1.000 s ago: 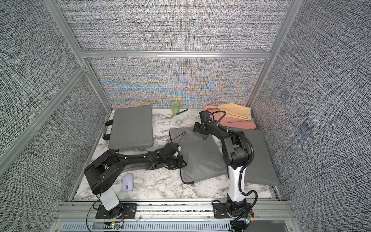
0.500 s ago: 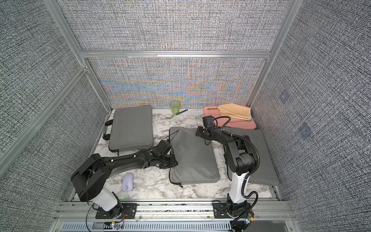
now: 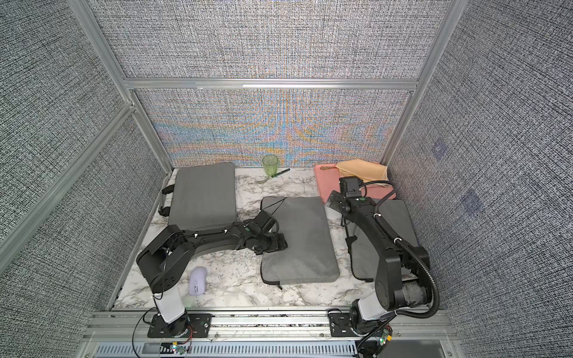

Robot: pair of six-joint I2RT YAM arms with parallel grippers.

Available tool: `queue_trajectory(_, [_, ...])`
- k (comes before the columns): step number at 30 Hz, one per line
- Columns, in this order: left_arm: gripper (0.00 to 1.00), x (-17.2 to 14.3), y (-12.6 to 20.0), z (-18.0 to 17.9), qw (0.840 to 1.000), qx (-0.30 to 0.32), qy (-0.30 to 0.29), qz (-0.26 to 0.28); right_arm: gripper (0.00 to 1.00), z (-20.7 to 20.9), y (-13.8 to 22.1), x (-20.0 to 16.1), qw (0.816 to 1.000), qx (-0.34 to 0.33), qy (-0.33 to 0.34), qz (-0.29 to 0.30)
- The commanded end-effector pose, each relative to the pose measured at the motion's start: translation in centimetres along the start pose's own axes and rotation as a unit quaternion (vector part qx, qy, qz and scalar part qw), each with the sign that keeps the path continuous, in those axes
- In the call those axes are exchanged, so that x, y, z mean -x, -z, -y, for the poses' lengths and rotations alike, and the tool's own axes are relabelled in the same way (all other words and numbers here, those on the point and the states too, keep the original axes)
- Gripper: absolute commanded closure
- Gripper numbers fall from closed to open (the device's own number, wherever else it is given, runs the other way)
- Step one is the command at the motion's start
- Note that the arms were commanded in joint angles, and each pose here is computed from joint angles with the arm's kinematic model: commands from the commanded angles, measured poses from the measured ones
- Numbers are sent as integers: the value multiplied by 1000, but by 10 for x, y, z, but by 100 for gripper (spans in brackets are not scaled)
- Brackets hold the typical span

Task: Put the mouse into the laptop bag
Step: Move the zippered laptop bag to the center of the board.

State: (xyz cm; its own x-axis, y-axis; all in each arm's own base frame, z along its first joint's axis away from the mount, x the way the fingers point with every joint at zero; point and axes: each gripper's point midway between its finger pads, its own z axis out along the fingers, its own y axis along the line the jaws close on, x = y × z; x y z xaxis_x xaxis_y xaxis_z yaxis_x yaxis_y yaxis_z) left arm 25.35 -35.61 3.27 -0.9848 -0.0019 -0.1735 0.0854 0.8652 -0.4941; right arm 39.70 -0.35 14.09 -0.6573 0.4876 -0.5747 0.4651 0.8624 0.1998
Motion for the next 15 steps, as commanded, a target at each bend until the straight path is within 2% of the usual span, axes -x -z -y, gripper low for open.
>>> queue_trajectory(1, [17, 0, -9, 24, 999, -32, -24, -11, 4, 37, -11, -22, 998, -28, -31, -47])
queue_trajectory(5, [17, 2, -6, 29, 999, -30, -24, -4, 2, 57, -31, -49, 995, -16, -59, -82])
queue_trajectory(10, [15, 1, 5, 25, 999, -29, -23, 12, 1, 32, -51, -80, 986, 51, -68, -144])
queue_trajectory(12, [15, 1, 7, 24, 999, -27, -22, 15, 2, 30, -57, -96, 983, 49, -72, -160])
queue_trajectory(14, [15, -1, 7, 22, 999, -27, -21, 12, 14, 27, -60, -102, 983, 51, -70, -165])
queue_trajectory(15, [15, -1, 6, 23, 999, -28, -21, 10, 31, 26, -59, -104, 982, 52, -69, -167])
